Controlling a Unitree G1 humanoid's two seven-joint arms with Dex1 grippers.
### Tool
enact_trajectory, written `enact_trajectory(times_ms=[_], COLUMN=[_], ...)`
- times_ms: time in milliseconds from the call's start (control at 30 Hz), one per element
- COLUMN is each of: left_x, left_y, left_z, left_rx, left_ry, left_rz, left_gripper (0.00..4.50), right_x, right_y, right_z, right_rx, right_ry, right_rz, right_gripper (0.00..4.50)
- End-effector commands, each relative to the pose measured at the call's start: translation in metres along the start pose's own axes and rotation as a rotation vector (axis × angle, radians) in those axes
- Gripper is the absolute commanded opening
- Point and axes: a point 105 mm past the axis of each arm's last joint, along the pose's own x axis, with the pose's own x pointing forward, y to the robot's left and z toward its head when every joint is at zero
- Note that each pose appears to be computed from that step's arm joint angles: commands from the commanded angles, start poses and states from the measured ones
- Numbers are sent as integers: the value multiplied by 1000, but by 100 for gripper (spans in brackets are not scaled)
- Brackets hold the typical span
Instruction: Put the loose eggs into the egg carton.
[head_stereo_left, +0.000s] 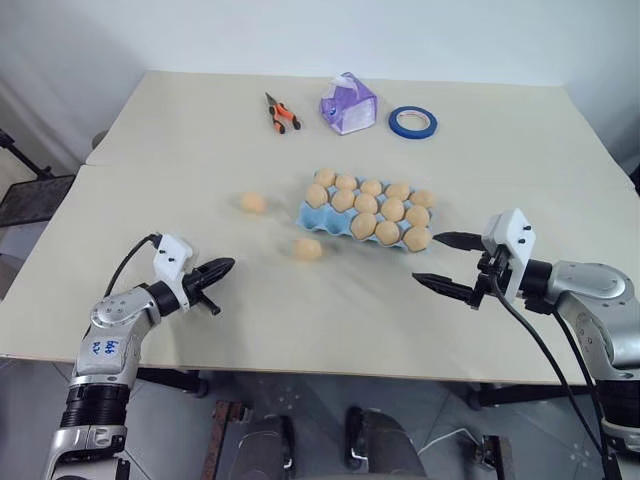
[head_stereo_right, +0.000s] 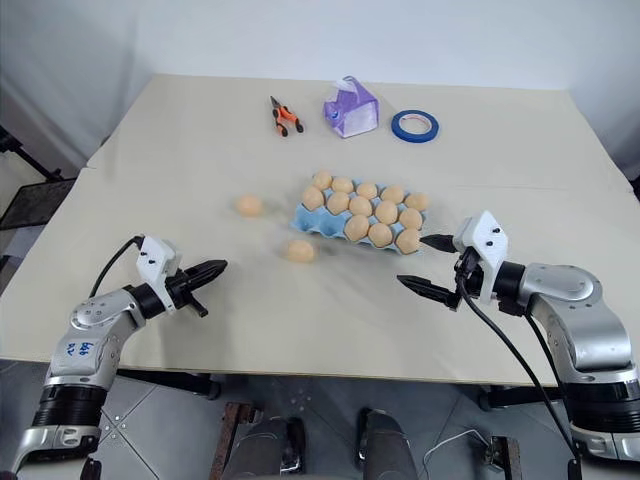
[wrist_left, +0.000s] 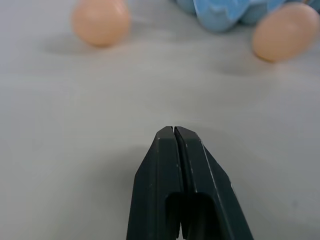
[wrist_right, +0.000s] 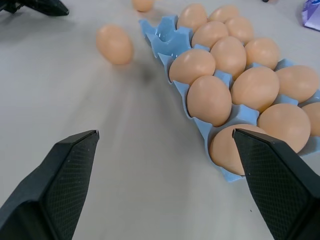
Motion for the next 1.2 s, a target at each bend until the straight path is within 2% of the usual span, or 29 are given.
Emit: enact_trajectory(times_ms=[33,100,267,467,667,867,1033,1200], left_x=[8,9,10,8,-2,-7,-11,-16], left_y=[-14,-26,-33,-39,-39,-43,-43,-38], left_z=[29,34,45,48,48,52,52,51], left_rx=[39,50,60,65,30,14,11,-3], left_ry=[-68,-66,-84,-94,-91,-88,-78,-73], left_rz=[-56,-113,-157,-211,-247,-272,-262,-210], left_gripper=[42,90,253,444,448,448,448,448], right_x=[-2,-4,-9,-3,11,24,23,43], right_y=[3,4,9,35,69,108,119,123], right_z=[12,12,9,-4,-15,-35,-41,-48], right_rx=[-32,-30,-15,43,102,178,199,297], right_ry=[-41,-41,-29,-11,17,133,223,230], right_rz=[-6,-9,-15,6,39,209,309,341], right_gripper=[450,450,450,450,450,450,450,450])
